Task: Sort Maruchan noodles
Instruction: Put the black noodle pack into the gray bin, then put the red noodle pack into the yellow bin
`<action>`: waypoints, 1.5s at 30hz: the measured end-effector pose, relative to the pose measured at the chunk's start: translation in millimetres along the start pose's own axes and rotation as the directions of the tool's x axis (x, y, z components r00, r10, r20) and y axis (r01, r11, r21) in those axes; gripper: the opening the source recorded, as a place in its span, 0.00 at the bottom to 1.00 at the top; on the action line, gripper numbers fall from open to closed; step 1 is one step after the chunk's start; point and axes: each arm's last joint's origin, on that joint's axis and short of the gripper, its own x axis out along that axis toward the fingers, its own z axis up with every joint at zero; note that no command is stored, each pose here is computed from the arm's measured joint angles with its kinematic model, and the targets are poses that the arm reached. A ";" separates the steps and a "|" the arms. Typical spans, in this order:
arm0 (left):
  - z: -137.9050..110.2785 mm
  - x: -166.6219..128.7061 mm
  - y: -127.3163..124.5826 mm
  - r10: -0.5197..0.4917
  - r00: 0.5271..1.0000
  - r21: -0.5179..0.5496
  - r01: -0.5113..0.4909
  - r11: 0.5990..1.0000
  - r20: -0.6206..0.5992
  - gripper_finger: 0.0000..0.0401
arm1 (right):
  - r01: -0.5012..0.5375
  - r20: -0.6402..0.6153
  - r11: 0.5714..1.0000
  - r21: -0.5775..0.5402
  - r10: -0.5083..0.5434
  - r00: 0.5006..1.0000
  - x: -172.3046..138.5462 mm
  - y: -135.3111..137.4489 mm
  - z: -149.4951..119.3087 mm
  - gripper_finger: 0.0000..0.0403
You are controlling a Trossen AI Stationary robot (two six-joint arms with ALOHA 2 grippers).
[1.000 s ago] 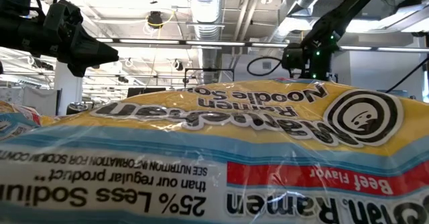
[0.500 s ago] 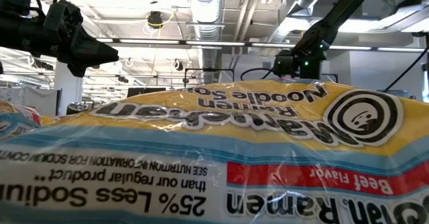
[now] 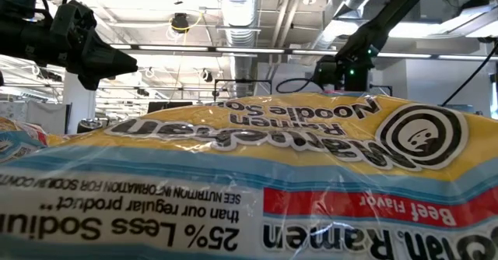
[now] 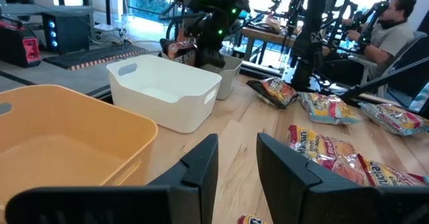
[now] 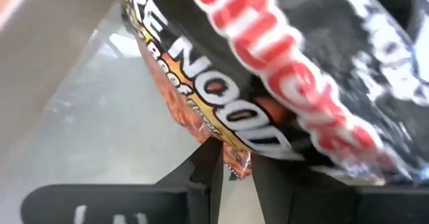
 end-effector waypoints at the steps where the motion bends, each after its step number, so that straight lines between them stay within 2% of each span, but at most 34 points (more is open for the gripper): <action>1: 0.0 0.0 0.0 0.000 1.000 0.000 0.000 1.000 0.000 0.23 | -0.001 0.013 1.000 0.003 0.001 1.000 -3.7 -0.8 0.6 0.25; 7: 0.0 0.0 0.0 0.000 1.000 0.000 0.000 1.000 0.000 0.23 | -0.005 0.050 1.000 0.014 0.004 0.999 -14.7 -4.8 2.2 0.25; 14: -0.1 0.0 0.0 0.000 1.000 0.000 0.000 1.000 -0.001 0.23 | -0.003 0.045 1.000 0.013 0.002 0.999 -13.4 -6.2 2.0 0.25; 21: -0.1 0.0 0.0 0.001 1.000 0.011 -0.001 1.000 -0.001 0.23 | -0.011 0.083 1.000 0.012 0.010 0.997 -28.8 -6.9 1.7 0.25; 26: -0.1 0.0 0.0 0.001 1.000 0.012 -0.001 1.000 -0.001 0.23 | -0.017 0.091 1.000 0.010 0.016 0.996 -45.2 -8.9 -2.8 0.25; 33: 0.0 0.0 0.0 0.001 1.000 0.076 -0.001 0.997 0.001 0.23 | -0.046 0.186 0.999 -0.005 0.046 0.981 -75.5 -5.1 -5.3 0.25; 40: 0.2 0.0 0.5 0.017 1.000 0.140 -0.018 0.990 0.005 0.23 | -0.093 0.281 0.994 -0.053 0.105 0.954 -107.8 5.9 -12.2 0.25; 45: 0.5 0.0 1.1 0.038 0.999 0.141 -0.039 0.989 0.010 0.23 | -0.122 0.330 0.987 -0.102 0.149 0.932 -126.5 16.8 -18.5 0.26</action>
